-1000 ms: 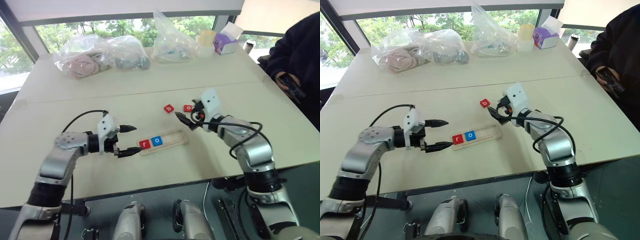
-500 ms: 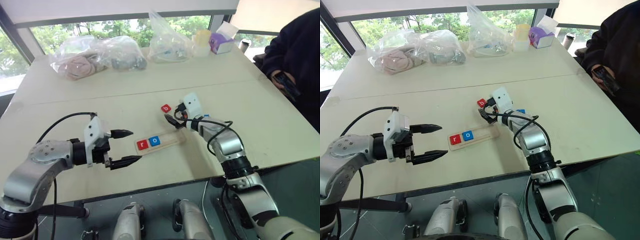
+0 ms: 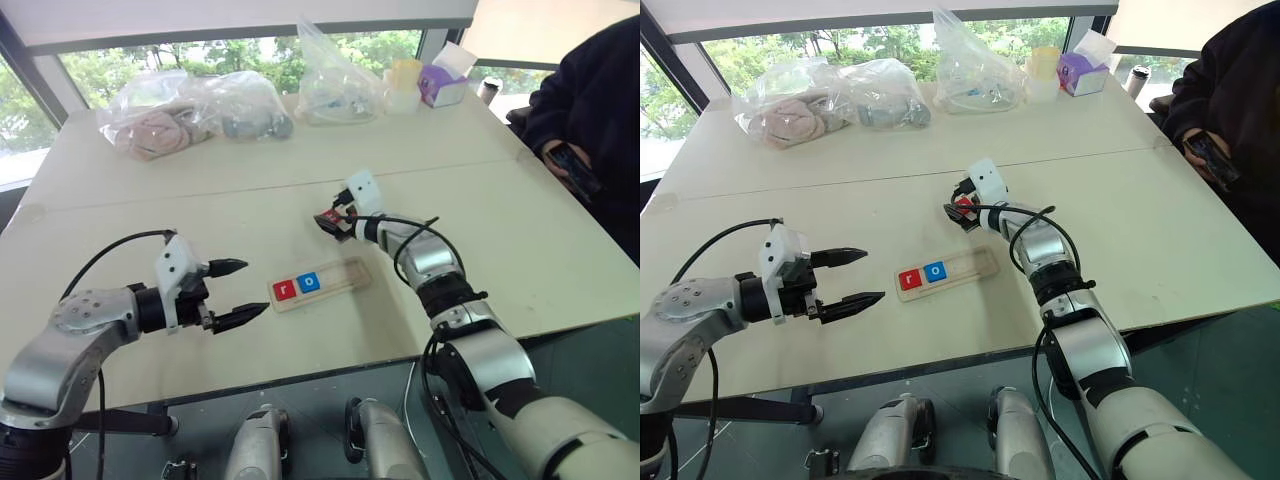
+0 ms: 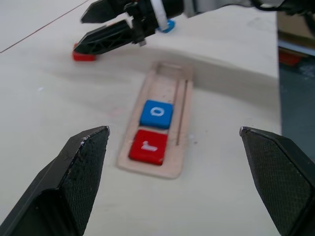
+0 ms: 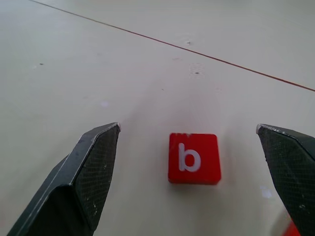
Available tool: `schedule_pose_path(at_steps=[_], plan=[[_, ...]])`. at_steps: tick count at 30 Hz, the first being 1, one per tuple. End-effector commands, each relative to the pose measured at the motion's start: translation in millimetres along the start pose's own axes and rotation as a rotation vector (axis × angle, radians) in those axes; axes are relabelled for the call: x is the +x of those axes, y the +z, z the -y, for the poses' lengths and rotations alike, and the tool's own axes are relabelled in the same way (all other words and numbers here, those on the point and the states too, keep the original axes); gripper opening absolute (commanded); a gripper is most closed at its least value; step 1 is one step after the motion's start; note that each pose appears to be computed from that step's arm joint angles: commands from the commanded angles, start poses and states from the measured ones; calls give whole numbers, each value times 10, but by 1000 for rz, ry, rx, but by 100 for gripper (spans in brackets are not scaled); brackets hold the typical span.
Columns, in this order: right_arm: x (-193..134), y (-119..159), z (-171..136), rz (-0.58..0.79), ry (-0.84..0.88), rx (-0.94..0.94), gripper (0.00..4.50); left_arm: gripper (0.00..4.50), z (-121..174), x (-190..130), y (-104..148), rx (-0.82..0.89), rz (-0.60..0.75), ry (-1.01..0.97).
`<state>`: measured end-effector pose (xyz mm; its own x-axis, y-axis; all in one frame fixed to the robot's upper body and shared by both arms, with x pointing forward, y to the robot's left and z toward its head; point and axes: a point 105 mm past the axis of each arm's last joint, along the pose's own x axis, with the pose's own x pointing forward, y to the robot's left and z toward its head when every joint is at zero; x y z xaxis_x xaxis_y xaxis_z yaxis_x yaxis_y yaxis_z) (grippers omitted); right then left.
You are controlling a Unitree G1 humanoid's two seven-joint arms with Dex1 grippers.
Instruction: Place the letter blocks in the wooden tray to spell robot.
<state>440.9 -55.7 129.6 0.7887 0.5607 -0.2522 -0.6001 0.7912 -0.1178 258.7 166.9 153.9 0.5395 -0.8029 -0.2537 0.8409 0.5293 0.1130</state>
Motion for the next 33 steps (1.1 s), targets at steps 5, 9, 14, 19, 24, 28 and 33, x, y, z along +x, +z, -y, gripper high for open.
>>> schedule_pose_path(at_steps=[5, 9, 14, 19, 24, 28, 33], plan=[[130, 60, -86, -29, 19, 4, 450, 444, -198, -184, 26, 61, 4, 115], [183, -13, -115, -60, -3, 21, 450, 444, -192, -181, 40, 70, 11, 129], [203, -145, -84, -112, -60, 28, 450, 444, -153, -187, 26, 80, -1, 135], [194, -227, -79, -130, -90, 60, 208, 450, -166, -175, 25, 84, -5, 138], [100, -267, 1, -142, -120, 74, 121, 450, -191, -141, 24, 81, -4, 125], [-191, 9, 73, -47, -142, 37, 121, 450, -193, -102, 13, 76, -7, 96], [-930, 243, 106, -6, -183, 16, 121, 450, -170, -24, 0, 65, -2, 44]])
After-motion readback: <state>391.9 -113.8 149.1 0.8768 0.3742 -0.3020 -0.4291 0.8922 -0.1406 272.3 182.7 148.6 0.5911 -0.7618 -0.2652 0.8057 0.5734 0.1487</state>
